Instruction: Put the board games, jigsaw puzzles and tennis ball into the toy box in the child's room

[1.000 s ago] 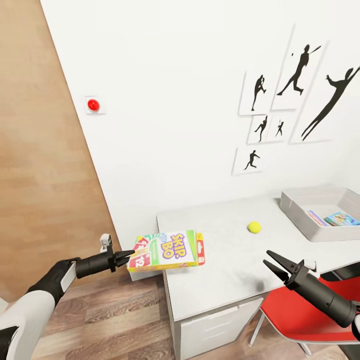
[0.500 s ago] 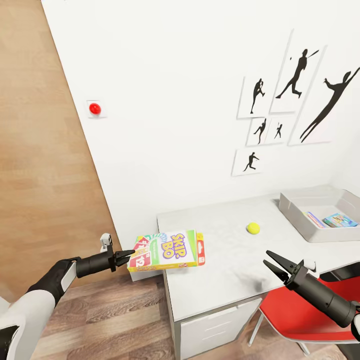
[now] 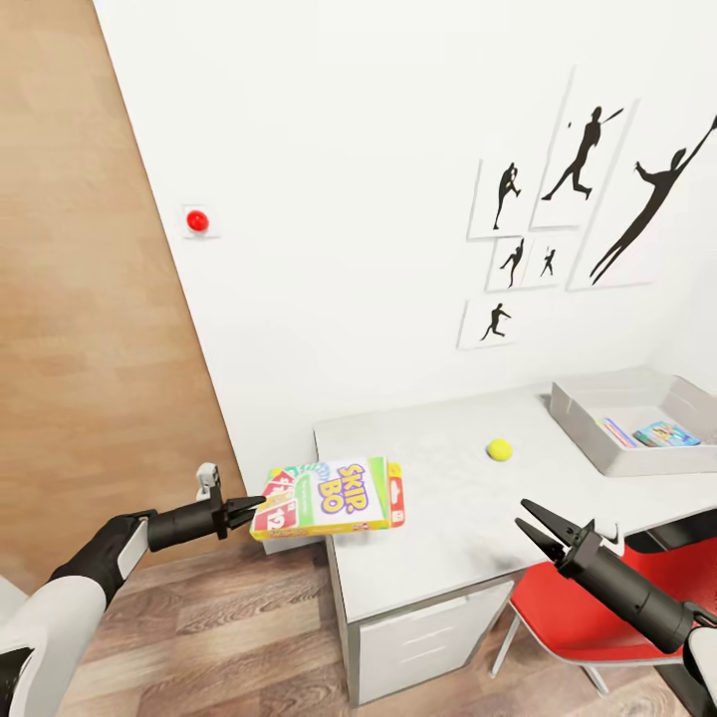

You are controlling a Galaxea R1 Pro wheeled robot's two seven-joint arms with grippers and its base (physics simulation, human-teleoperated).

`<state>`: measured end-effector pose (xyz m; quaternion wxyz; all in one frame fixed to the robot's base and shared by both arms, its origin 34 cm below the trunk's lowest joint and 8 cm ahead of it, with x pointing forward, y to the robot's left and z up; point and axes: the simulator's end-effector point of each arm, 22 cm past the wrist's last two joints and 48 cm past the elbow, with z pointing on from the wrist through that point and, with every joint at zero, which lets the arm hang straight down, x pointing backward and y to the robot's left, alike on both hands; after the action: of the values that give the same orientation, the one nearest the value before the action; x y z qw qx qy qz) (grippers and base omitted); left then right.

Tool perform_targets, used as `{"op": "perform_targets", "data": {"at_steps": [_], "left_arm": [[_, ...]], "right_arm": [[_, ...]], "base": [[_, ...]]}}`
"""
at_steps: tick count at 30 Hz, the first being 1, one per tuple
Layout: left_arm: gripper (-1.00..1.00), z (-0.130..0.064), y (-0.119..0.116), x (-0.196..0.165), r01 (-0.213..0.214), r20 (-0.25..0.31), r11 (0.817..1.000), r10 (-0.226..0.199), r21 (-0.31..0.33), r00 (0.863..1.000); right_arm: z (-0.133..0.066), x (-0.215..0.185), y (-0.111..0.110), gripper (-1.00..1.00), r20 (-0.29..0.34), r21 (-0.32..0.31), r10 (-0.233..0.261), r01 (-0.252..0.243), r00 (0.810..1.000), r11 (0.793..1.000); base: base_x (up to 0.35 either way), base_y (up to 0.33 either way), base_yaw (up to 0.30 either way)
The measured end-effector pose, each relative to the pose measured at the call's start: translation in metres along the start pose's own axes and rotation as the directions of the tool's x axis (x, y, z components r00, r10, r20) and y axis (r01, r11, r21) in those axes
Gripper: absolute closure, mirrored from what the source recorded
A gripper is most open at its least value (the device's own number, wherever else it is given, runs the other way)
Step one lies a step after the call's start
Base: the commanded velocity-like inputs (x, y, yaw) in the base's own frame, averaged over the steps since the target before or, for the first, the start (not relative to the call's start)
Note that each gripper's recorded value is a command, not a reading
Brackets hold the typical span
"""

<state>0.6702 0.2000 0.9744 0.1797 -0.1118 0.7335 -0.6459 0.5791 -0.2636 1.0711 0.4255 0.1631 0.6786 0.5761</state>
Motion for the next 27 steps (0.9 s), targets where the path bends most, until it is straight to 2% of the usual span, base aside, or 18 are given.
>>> {"op": "perform_targets", "data": {"at_steps": [5, 12, 27], "left_arm": [[1.0, -0.003, -0.005, 0.0, -0.001, 0.002, 1.0, 0.001, 0.004, 1.0], [1.0, -0.006, -0.026, 0.002, -0.009, 0.002, 0.998, 0.009, 0.056, 1.0], [1.0, -0.01, -0.048, 0.004, -0.031, 0.005, 0.997, 0.031, 0.069, 1.0]], "right_arm": [[-0.001, 0.0, 0.005, -1.0, 0.0, -0.002, 0.001, -0.001, 1.0, 1.0], [-0.003, -0.001, 0.014, -1.0, 0.002, -0.008, -0.003, 0.003, 1.0, 1.0], [-0.007, -0.003, 0.033, -1.0, 0.006, -0.026, -0.017, 0.018, 1.0, 0.999]], "base": [[-0.004, 0.0, 0.0], [0.0, 0.0, 0.0], [0.0, 0.0, 0.0]]}}
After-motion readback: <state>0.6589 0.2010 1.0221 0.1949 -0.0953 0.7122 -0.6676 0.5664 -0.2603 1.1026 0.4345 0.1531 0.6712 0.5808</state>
